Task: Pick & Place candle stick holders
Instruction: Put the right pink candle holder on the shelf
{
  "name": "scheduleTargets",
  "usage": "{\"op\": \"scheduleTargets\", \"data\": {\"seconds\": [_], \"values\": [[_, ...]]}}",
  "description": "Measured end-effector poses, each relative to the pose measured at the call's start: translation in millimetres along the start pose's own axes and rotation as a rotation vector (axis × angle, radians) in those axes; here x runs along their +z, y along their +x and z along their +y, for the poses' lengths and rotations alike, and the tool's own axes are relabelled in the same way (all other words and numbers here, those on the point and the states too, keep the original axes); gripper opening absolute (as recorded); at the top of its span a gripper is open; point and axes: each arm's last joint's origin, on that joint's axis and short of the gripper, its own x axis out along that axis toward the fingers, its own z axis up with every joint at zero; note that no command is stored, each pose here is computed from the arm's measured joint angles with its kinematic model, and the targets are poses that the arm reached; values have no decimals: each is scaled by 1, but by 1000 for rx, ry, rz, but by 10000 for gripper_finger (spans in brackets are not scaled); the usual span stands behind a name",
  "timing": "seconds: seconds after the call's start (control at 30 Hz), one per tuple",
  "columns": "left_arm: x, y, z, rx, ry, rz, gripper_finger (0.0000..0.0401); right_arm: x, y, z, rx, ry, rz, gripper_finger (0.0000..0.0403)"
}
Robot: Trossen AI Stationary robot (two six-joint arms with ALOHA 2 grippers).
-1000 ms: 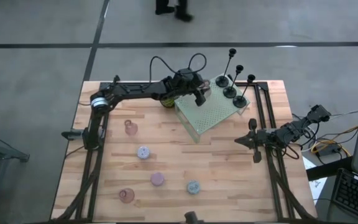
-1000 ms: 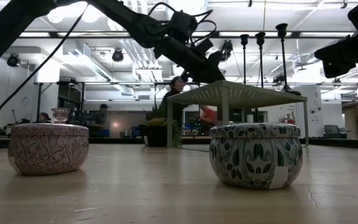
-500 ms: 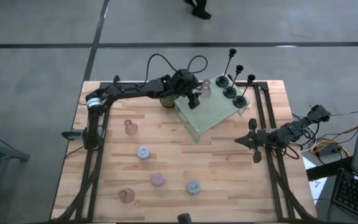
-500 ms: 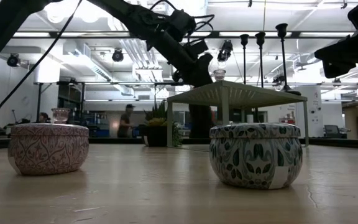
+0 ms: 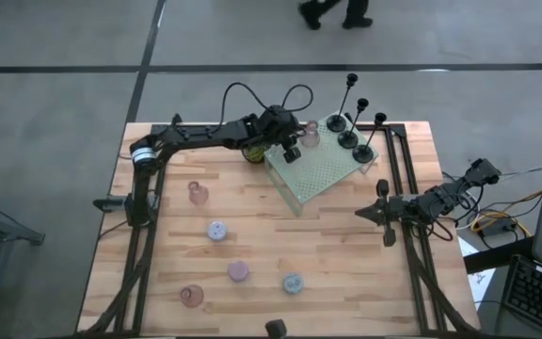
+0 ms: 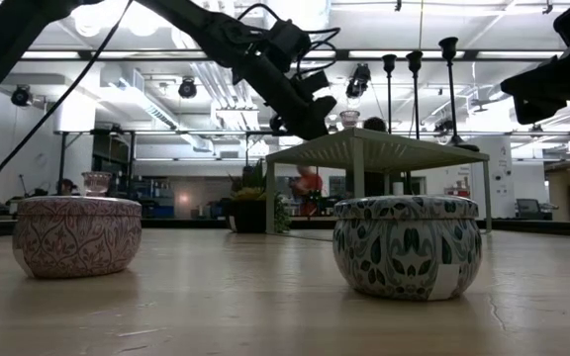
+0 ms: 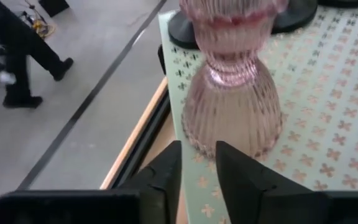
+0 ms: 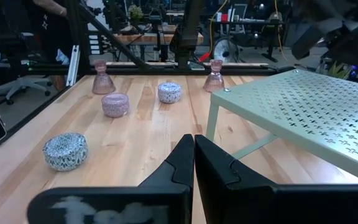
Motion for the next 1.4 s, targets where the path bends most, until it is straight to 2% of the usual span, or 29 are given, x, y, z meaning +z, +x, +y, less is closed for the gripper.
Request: {"op": "scheduleTargets", "data": {"seconds": [0.2, 0.47, 0.77, 0.97, 1.3, 1.4], "values": [[-5, 3, -1, -1, 1, -20, 64, 0, 0, 0, 0, 0, 0, 8], [-9, 6, -2, -29, -6, -56, 43, 0, 0, 0, 0, 0, 0, 8], [-6, 6, -3, -80, -35, -96, 36, 0, 0, 0, 0, -1, 0, 8], [1, 5, 0, -57, -143, -161, 36, 0, 0, 0, 0, 0, 0, 8], [-8, 5, -6, -85, -165, -65, 35, 0, 0, 0, 0, -4, 0, 8], [-8, 5, -8, -145, -183, -65, 35, 0, 0, 0, 0, -1, 0, 8]]}}
